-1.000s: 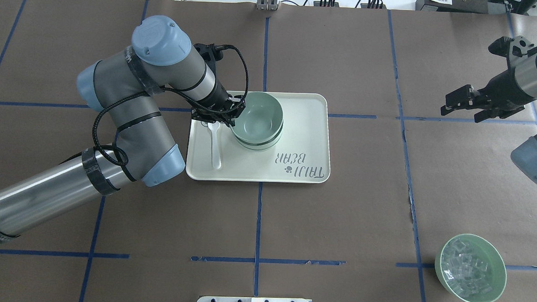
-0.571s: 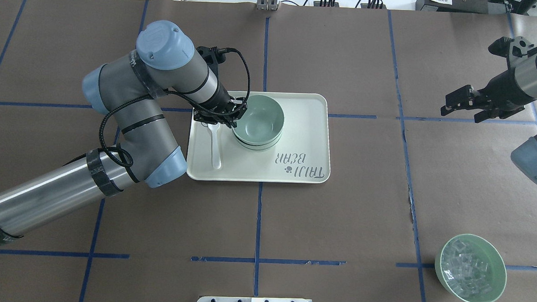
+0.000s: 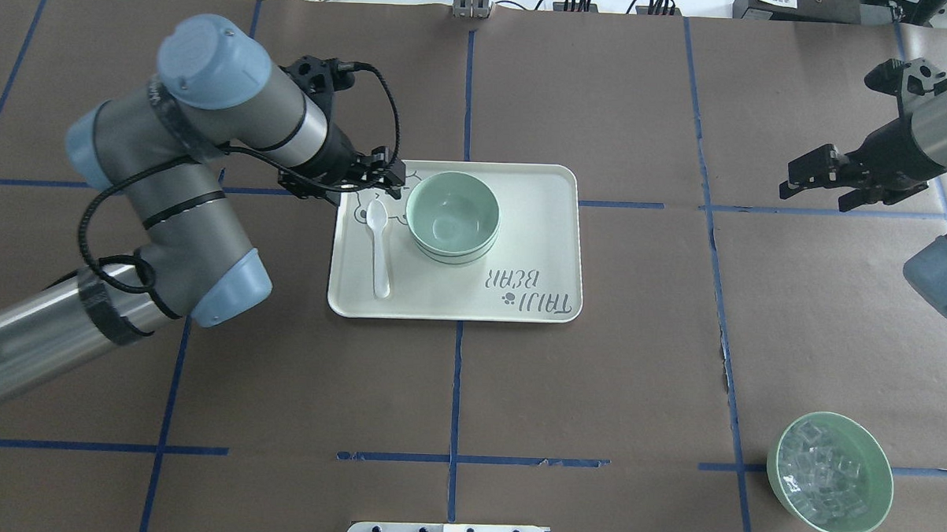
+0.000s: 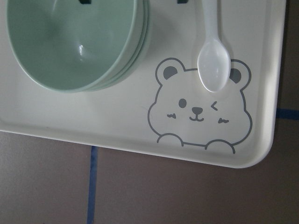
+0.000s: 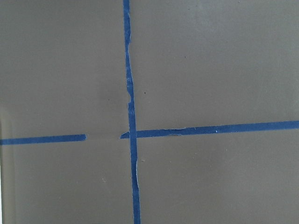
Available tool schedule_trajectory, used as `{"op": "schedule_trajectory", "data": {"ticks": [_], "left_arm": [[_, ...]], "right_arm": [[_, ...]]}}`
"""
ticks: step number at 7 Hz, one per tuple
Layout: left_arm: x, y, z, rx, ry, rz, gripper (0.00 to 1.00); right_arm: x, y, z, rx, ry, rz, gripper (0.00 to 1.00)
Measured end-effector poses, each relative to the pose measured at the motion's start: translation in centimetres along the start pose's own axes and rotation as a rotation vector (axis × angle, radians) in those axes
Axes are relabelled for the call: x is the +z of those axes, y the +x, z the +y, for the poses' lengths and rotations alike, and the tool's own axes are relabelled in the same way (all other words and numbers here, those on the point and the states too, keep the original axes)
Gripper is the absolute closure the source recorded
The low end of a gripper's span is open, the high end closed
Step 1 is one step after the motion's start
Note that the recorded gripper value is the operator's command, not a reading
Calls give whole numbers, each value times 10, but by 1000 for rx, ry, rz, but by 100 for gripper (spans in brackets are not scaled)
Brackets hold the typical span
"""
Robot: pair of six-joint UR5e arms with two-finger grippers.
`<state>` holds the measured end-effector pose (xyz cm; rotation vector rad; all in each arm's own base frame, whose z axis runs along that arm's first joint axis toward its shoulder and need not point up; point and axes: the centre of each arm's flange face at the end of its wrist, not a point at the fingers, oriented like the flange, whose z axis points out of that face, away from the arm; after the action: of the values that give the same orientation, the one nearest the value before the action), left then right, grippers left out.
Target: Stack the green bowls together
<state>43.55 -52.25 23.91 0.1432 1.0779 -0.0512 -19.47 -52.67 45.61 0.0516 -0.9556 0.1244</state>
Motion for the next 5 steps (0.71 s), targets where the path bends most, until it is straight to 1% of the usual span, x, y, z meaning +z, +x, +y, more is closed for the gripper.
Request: {"op": "schedule_trajectory", "data": {"ticks": [1, 2, 3, 4, 5], "left_arm": [[-31, -57, -1, 89, 34, -23, 0], [-67, -129, -7, 186, 52, -62, 0], [-106, -209, -17, 282, 52, -104, 0], [-148, -291, -24, 365, 57, -154, 0], [-186, -366, -30, 422, 65, -210, 0]], "right_arm": [[-9, 19, -5, -3, 13, 12, 0], [-21, 55, -9, -36, 26, 42, 0], [-38, 97, -16, -92, 21, 92, 0], [-60, 141, -23, -154, -11, 147, 0], [-78, 181, -27, -205, -50, 183, 0]]}}
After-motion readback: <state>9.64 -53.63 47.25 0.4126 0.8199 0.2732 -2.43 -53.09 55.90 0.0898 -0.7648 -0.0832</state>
